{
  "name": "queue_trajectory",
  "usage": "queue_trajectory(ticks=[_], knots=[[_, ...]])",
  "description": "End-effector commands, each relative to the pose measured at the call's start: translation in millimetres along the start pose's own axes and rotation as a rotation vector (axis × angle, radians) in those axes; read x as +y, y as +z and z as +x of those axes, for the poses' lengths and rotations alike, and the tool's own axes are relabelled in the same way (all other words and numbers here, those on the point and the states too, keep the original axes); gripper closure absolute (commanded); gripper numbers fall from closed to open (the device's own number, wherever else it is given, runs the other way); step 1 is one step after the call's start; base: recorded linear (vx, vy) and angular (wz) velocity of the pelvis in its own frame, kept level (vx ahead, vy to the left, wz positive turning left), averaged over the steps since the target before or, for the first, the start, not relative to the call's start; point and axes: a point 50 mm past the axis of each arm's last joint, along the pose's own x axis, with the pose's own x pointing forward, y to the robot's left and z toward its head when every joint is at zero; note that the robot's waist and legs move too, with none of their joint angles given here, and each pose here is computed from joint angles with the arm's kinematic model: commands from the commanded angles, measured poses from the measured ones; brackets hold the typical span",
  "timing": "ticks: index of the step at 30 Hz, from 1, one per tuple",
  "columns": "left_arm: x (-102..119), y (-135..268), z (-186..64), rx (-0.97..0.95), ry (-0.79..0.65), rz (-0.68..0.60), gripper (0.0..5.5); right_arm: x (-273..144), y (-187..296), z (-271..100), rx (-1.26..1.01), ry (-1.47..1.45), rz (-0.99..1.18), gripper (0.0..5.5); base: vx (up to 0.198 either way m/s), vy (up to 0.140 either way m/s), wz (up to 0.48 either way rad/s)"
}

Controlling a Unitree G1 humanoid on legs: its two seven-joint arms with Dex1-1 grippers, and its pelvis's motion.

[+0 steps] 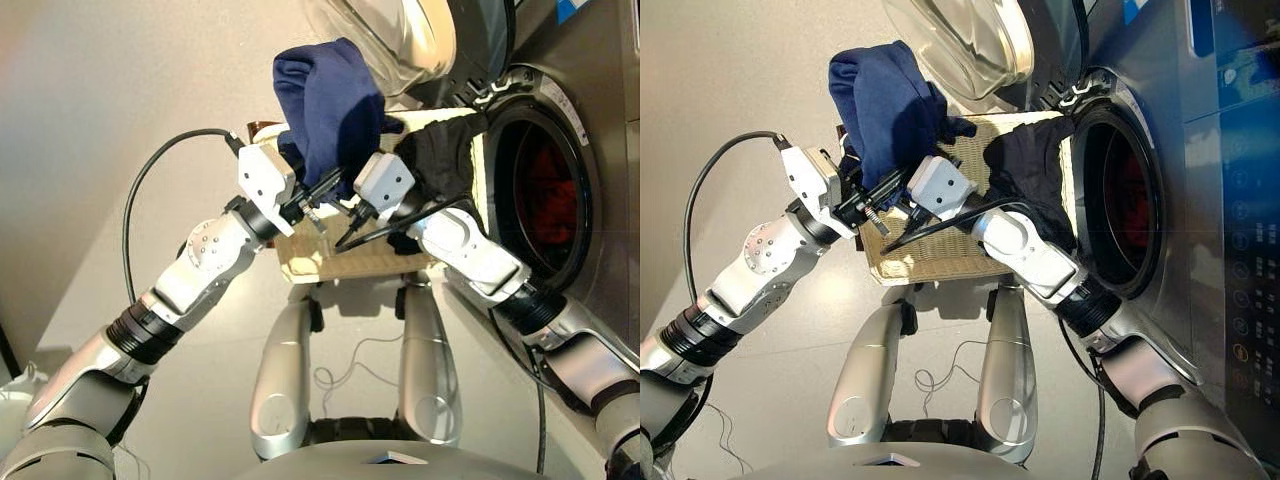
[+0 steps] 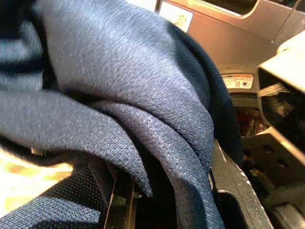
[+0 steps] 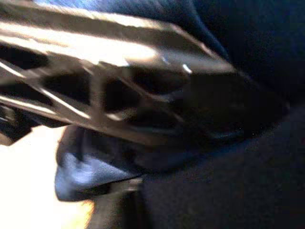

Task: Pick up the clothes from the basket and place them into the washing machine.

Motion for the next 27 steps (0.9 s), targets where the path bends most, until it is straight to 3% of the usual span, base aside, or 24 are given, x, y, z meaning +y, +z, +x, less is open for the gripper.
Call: queue_trajectory(ticks=[1,5,6,8,9,11,12,13,14,27], knots=[[-28.3,1.0,-2.8,-0.028,-0.122,-0.057,5.50,-2.9,67.3,23.7,-0.356,-0.017,-0.015,5.50,0.000,0.000,0.000],[-27.8,0.9,-2.7,-0.032,-0.108,-0.056,5.46,-5.4,68.1,22.1,-0.371,-0.057,-0.007,5.50,0.000,0.000,0.000],[-28.0,0.1,-3.2,-0.032,-0.101,-0.056,3.95,-6.1,68.0,21.6,-0.377,-0.079,-0.008,5.50,0.000,0.000,0.000],[-27.6,-0.5,-3.7,-0.030,-0.093,-0.056,2.35,-7.5,68.1,21.5,-0.384,-0.105,-0.010,5.50,0.000,0.000,0.000],[-27.2,-0.4,-3.7,-0.031,-0.092,-0.054,1.77,-8.1,68.1,21.4,-0.386,-0.114,-0.014,5.50,0.000,0.000,0.000],[-27.2,-0.4,-3.8,-0.031,-0.091,-0.054,1.81,-8.9,68.6,21.5,-0.390,-0.127,-0.014,5.50,0.000,0.000,0.000],[-27.0,-0.4,-3.5,-0.032,-0.089,-0.051,1.40,-9.7,68.8,21.6,-0.394,-0.138,-0.015,5.50,0.000,0.000,0.000],[-26.7,-0.3,-3.2,-0.034,-0.087,-0.052,0.39,-10.2,68.8,21.8,-0.396,-0.148,-0.016,5.50,0.000,0.000,0.000],[-26.4,-0.1,-2.7,-0.037,-0.084,-0.051,0.00,-10.7,68.3,21.7,-0.397,-0.164,-0.014,5.50,0.000,0.000,0.000],[-18.5,2.5,-3.4,-0.112,0.071,-0.022,0.00,-32.7,29.6,-4.8,-0.274,-0.517,-0.041,5.50,0.000,0.000,0.000]])
